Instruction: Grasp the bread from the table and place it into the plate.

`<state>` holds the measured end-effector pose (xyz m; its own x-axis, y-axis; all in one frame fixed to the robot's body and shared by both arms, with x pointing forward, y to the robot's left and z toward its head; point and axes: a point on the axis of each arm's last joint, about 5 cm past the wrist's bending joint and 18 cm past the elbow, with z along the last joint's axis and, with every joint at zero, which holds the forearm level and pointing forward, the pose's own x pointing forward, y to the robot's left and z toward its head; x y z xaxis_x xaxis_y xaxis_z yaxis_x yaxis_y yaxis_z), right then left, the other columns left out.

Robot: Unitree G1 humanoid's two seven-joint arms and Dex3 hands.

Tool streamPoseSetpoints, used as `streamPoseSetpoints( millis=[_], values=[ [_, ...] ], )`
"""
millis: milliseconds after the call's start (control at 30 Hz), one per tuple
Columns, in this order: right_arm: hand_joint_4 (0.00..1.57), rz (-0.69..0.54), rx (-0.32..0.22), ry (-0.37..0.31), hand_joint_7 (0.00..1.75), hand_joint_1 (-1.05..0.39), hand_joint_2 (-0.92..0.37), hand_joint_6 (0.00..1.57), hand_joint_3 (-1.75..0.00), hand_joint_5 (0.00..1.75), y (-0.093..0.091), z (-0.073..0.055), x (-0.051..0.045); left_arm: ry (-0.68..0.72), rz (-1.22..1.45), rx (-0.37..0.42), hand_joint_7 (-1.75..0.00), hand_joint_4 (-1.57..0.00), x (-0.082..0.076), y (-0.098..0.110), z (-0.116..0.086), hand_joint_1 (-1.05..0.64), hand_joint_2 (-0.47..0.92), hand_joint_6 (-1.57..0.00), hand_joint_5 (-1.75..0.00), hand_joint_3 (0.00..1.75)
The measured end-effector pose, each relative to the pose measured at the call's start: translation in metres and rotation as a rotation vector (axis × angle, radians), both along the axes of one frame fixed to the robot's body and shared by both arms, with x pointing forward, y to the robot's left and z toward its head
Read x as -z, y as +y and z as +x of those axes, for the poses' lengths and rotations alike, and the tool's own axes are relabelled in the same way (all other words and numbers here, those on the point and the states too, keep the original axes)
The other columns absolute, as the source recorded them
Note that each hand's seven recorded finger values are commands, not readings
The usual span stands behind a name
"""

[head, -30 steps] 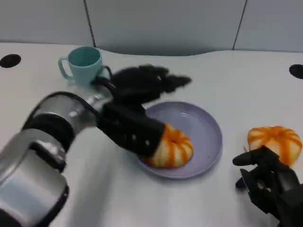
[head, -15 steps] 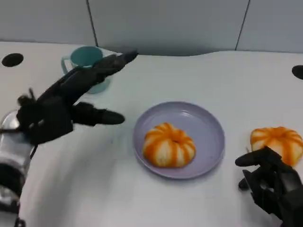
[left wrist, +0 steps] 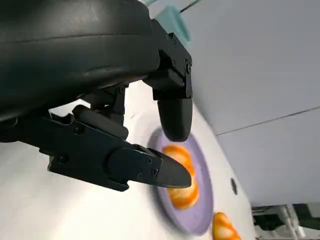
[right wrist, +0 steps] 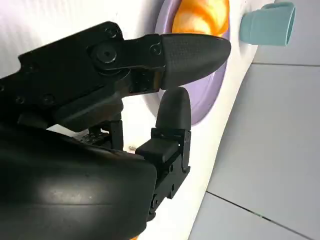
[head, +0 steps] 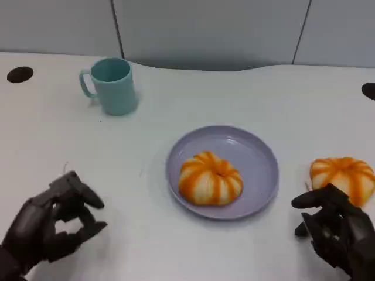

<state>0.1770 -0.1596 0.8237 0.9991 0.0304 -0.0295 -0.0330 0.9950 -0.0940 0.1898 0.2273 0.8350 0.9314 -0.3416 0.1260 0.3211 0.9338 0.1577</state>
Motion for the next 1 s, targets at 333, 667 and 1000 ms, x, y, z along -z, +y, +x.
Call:
streamPoseSetpoints(
  millis=[333, 667, 1000],
  values=[
    [0.48, -0.010, 0.000, 0.008, 1.37, -0.19, -0.92, 0.43, -0.44, 1.53, -0.004, 0.000, 0.0002, 0.117, 0.061, -0.040, -1.75, -0.76, 0.015, -0.004, -0.007, -0.48, 0.92, -0.54, -1.75, 0.20],
    [0.49, -0.037, 0.005, 0.010, 1.35, -0.19, -0.92, 0.42, -0.45, 1.52, -0.012, 0.001, 0.0019, 0.155, 0.077, -0.084, -1.75, -0.73, 0.021, -0.012, -0.001, -0.50, 0.92, -0.53, -1.75, 0.18],
    [0.51, -0.040, 0.007, 0.008, 1.35, -0.19, -0.92, 0.42, -0.45, 1.52, -0.015, 0.004, 0.0023, 0.154, 0.059, -0.102, -1.75, -0.73, 0.022, -0.012, 0.001, -0.50, 0.92, -0.50, -1.75, 0.19]
  ],
)
